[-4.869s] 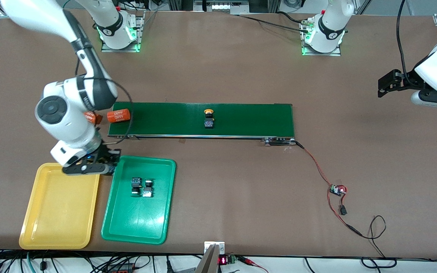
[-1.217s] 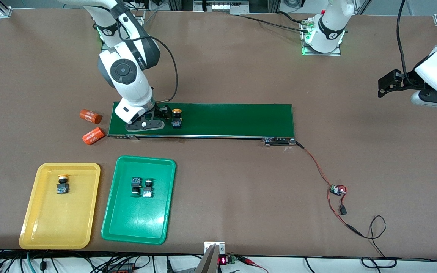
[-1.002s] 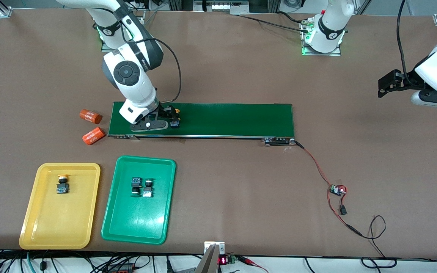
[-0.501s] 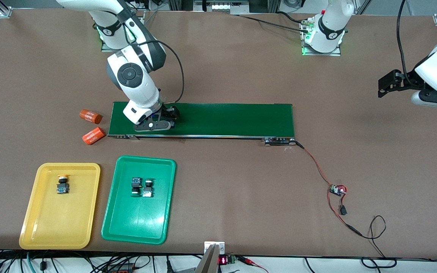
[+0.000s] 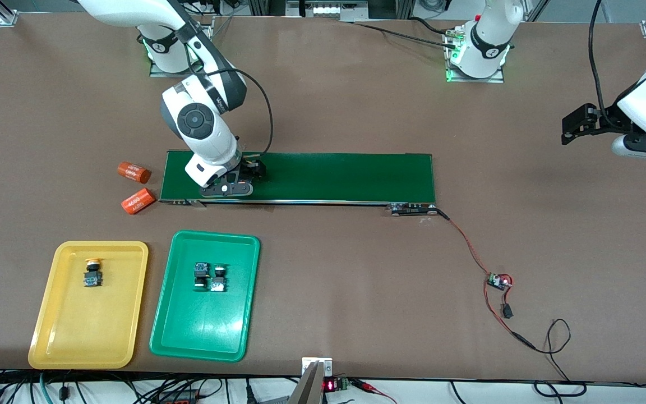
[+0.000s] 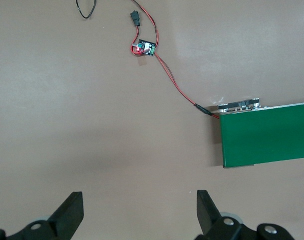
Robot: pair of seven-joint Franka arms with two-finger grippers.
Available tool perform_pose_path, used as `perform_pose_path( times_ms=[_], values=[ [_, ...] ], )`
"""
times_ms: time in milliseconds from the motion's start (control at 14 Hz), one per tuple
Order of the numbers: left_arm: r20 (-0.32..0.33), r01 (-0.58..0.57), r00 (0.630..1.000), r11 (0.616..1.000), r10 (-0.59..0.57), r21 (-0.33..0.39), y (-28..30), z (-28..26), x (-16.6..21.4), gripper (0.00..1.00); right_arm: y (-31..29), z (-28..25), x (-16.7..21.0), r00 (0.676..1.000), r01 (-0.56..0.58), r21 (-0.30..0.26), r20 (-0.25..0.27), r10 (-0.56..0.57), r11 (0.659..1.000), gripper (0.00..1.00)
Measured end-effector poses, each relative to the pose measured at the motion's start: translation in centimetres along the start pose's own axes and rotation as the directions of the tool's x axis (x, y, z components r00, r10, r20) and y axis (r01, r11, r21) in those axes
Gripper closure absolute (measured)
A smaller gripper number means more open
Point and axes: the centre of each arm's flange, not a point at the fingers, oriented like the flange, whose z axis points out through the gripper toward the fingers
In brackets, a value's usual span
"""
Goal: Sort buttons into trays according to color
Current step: 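Carry the orange button over the yellow tray with the right gripper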
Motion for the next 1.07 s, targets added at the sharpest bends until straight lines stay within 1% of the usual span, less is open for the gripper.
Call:
perform_pose_path(
  times_ms=[215,286,501,573,644,859,1002,1074],
  values=[
    [0.000,-0.004,1.000,1.000,0.004,0.000,0.2,0.0,0.0,0.00,0.5,1.0,0.2,1.000,-0.009,-0.001,0.013,0.009,1.000,0.03],
    [0.000,-0.008,1.000,1.000,0.008,0.000,0.5,0.0,0.0,0.00,0.6,1.2,0.3,1.000,-0.012,-0.001,0.014,0.012,1.000,0.10],
    [0.003,-0.015,1.000,1.000,0.015,0.000,0.8,0.0,0.0,0.00,1.8,1.1,1.0,0.999,-0.035,-0.003,0.008,0.035,0.999,0.47],
    [0.002,-0.015,1.000,1.000,0.015,0.000,0.8,0.0,0.0,0.00,2.3,0.9,1.3,0.999,-0.044,-0.002,0.004,0.044,0.999,0.56],
    [0.001,-0.015,1.000,1.000,0.015,0.000,0.8,-0.1,0.0,0.00,2.7,0.6,1.7,0.999,-0.052,0.000,-0.003,0.052,0.999,0.59],
    [-0.003,-0.015,1.000,1.000,0.015,0.000,0.8,-0.2,0.2,0.00,4.1,-2.4,3.8,0.997,-0.063,0.000,-0.035,0.063,0.998,0.59],
    [-0.003,-0.016,1.000,1.000,0.016,0.000,0.8,-0.2,0.2,0.00,6.0,-7.2,6.3,0.997,-0.055,-0.010,-0.062,0.055,0.998,0.59],
    [-0.004,-0.016,1.000,1.000,0.016,0.000,0.8,-0.2,0.2,0.00,7.4,-10.0,7.7,0.995,-0.048,-0.011,-0.086,0.047,0.999,0.59]
  ],
)
